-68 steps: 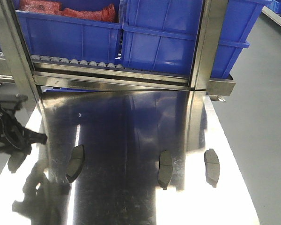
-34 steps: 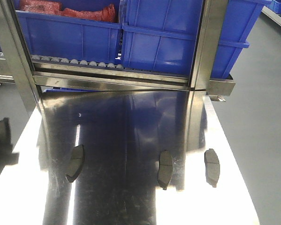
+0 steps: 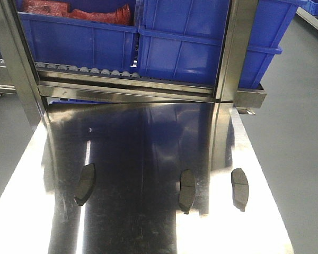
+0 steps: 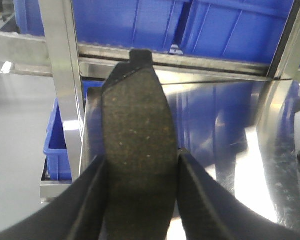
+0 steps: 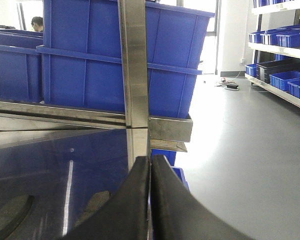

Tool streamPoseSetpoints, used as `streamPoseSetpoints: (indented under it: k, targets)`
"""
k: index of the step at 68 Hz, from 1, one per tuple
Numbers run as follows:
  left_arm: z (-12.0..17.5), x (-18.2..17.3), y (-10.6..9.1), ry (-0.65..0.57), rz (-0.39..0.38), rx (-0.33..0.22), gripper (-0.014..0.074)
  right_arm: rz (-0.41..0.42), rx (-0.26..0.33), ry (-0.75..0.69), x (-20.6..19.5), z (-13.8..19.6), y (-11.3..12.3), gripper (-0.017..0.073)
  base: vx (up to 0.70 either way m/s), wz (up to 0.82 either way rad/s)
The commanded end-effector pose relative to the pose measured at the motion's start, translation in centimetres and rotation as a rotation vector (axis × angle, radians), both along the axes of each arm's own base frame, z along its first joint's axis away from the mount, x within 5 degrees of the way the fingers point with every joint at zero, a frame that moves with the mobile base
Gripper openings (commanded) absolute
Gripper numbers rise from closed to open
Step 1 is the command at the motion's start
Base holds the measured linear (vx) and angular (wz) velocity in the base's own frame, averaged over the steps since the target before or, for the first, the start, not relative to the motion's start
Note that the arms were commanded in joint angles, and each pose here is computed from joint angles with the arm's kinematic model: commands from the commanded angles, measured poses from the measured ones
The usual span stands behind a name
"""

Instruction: Move and align brake pads A on conveyor

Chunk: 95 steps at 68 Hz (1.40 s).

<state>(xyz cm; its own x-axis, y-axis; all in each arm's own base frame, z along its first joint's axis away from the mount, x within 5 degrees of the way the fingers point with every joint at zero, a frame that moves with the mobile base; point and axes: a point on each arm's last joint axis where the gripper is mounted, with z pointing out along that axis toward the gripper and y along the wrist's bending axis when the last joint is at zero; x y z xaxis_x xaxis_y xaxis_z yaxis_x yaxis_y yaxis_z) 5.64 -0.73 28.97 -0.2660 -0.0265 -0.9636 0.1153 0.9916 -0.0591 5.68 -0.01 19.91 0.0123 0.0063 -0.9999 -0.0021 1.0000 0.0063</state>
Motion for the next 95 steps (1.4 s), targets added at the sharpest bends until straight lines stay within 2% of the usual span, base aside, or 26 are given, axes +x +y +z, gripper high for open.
streamPoseSetpoints:
  k: [1, 75, 78, 84, 95]
  targets:
    - [1.4, 0.0, -0.1, -0.095, -0.006, -0.021, -0.0007, -0.001, -0.004, -0.071, -0.1, 0.3, 0.0, -0.0011, 0.0, 0.0]
    - [1.4, 0.0, -0.1, -0.092, -0.006, -0.02, -0.0006, -0.001, -0.004, -0.072, -0.1, 0.3, 0.0, -0.0011, 0.0, 0.0]
    - [1.4, 0.0, -0.1, -0.092, -0.006, -0.02, -0.0006, -0.001, -0.018, -0.077, -0.1, 0.3, 0.0, -0.0011, 0.0, 0.0]
    - [1.4, 0.0, -0.1, -0.092, -0.006, -0.02, -0.0006, 0.004, -0.034, -0.126, -0.2, 1.0, 0.1, -0.0011, 0.0, 0.0]
    - [1.4, 0.0, -0.1, -0.092, -0.006, -0.02, -0.0006, 0.0, -0.011, -0.095, 0.3, 4.2, 0.0, -0.0011, 0.0, 0.0]
